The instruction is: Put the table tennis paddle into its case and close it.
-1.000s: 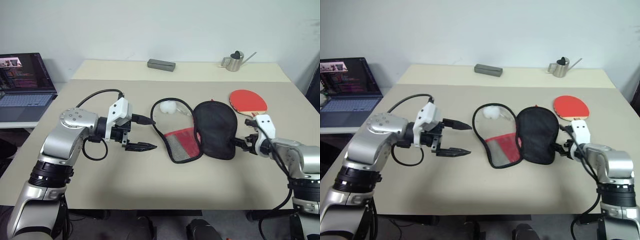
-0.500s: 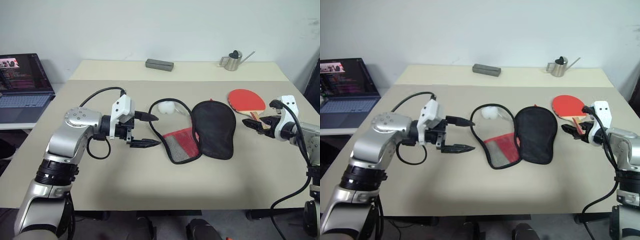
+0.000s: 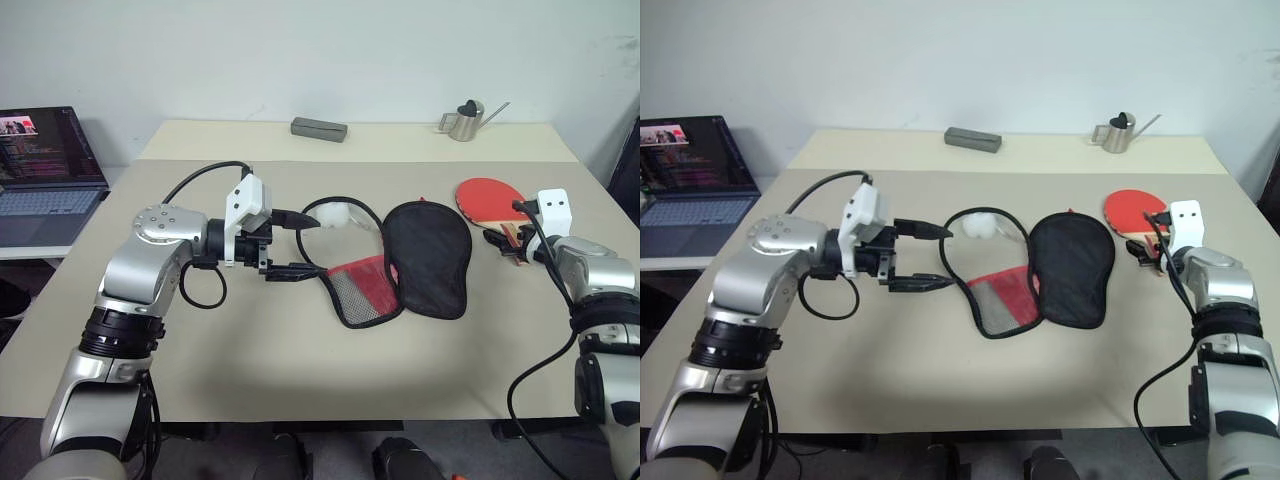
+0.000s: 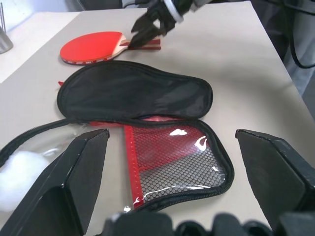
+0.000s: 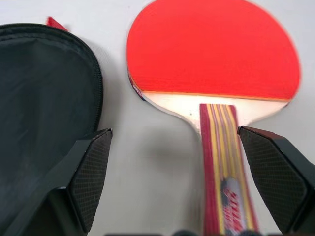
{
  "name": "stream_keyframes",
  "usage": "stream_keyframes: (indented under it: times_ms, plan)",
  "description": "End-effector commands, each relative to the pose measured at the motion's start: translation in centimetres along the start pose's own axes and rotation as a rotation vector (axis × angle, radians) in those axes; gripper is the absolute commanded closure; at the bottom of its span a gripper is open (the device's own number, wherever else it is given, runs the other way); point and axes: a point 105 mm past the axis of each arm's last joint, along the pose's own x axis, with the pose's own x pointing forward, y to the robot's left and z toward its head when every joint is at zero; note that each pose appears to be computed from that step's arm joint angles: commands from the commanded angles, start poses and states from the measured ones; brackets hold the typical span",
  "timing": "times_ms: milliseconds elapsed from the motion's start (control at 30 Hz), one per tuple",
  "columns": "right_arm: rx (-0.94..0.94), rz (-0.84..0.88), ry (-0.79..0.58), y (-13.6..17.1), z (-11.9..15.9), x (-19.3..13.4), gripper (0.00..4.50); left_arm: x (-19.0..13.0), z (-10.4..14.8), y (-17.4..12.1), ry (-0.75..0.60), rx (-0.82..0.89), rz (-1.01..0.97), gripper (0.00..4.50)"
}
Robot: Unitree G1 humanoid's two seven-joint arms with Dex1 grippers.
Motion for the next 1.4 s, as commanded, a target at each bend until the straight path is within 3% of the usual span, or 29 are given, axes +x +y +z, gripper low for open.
stream_keyframes:
  times_ms: [33,500,600,867,1100,1400]
  plan:
    - [-0.02,-0.052,-0.035,-1.0,0.9,0.2,0.03,-0.3,1.4,0.5,-0.026,0.054,0.015,0.0]
    - [0.016,-0.114,0.004,-1.8,-1.0,0.8,0.03,-0.4,1.4,0.6,-0.017,0.056,0.019,0.0]
    - [0.024,-0.119,0.015,-1.6,-1.6,1.0,0.65,-0.3,1.4,0.7,-0.014,0.058,0.017,0.0]
    - [0.02,-0.15,0.057,-0.8,-2.8,1.6,3.23,-0.5,0.9,0.7,-0.002,0.051,0.03,0.0]
    - [0.037,-0.198,0.005,-1.2,-1.5,1.5,3.29,-1.2,0.4,1.1,-0.003,0.04,0.093,0.0]
    - [0.074,-0.151,-0.146,-0.2,4.0,-0.5,3.29,-2.6,0.2,1.1,-0.03,0.018,0.155,0.0]
